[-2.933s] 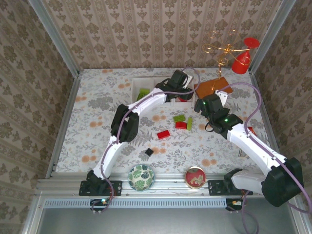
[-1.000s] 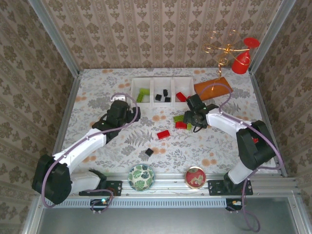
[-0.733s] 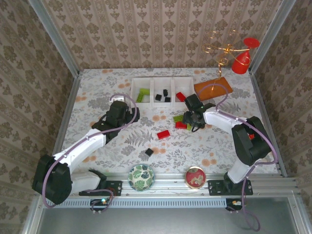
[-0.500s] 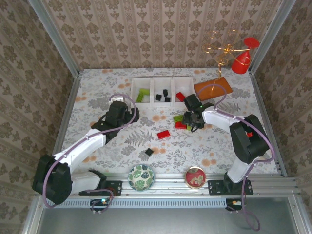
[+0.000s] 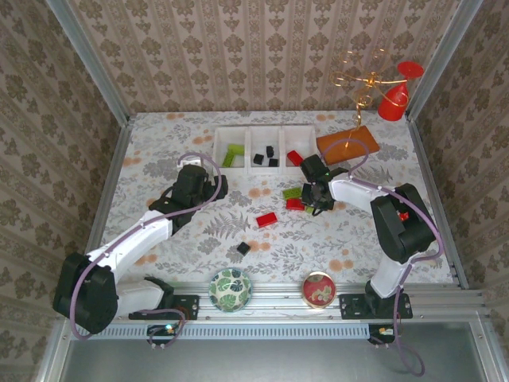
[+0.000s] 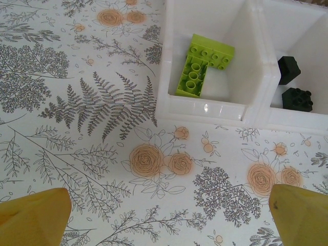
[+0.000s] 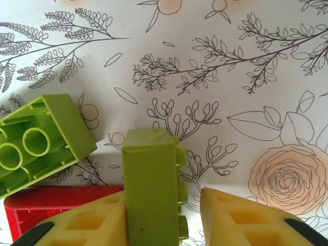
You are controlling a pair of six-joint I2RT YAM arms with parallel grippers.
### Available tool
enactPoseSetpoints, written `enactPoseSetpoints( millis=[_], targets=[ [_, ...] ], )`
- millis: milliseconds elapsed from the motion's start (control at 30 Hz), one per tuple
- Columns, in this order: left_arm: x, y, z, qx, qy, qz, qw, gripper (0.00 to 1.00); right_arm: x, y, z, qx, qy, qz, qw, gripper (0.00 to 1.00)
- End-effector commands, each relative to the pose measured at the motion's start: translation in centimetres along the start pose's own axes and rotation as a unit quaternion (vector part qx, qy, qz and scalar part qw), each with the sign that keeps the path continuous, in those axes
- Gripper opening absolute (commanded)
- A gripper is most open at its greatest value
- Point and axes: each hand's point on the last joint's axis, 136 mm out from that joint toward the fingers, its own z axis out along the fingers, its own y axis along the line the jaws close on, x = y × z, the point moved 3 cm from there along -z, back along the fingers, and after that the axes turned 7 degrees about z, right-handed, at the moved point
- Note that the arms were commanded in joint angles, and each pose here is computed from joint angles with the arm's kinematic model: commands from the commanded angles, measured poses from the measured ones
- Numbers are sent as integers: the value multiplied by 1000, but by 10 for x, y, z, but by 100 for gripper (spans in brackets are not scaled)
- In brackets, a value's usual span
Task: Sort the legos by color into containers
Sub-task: Pick up the lego from the center of the table, then place the lego in the container.
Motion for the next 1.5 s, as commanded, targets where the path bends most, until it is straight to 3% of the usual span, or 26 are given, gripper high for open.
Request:
enactPoseSetpoints(
  millis=[0, 267, 667, 900, 1467],
  targets=[
    [3, 2, 3, 1, 2, -13, 1000, 100, 1, -2, 5, 7, 11, 2, 1000, 40],
    [5, 2, 5, 0, 6, -13, 1000, 100, 2, 0, 15, 7, 19, 1, 1000, 39],
    [5, 5, 4, -4, 5, -14, 1000, 100, -6, -6, -4, 19, -6, -5, 1000, 15],
    [6, 6, 5, -5, 5, -18, 1000, 100, -19, 2, -31, 7, -47, -16, 999, 11],
    [8, 17, -2, -20, -5, -27, 999, 100, -53, 110, -88, -87, -114, -106, 984, 10]
  ],
)
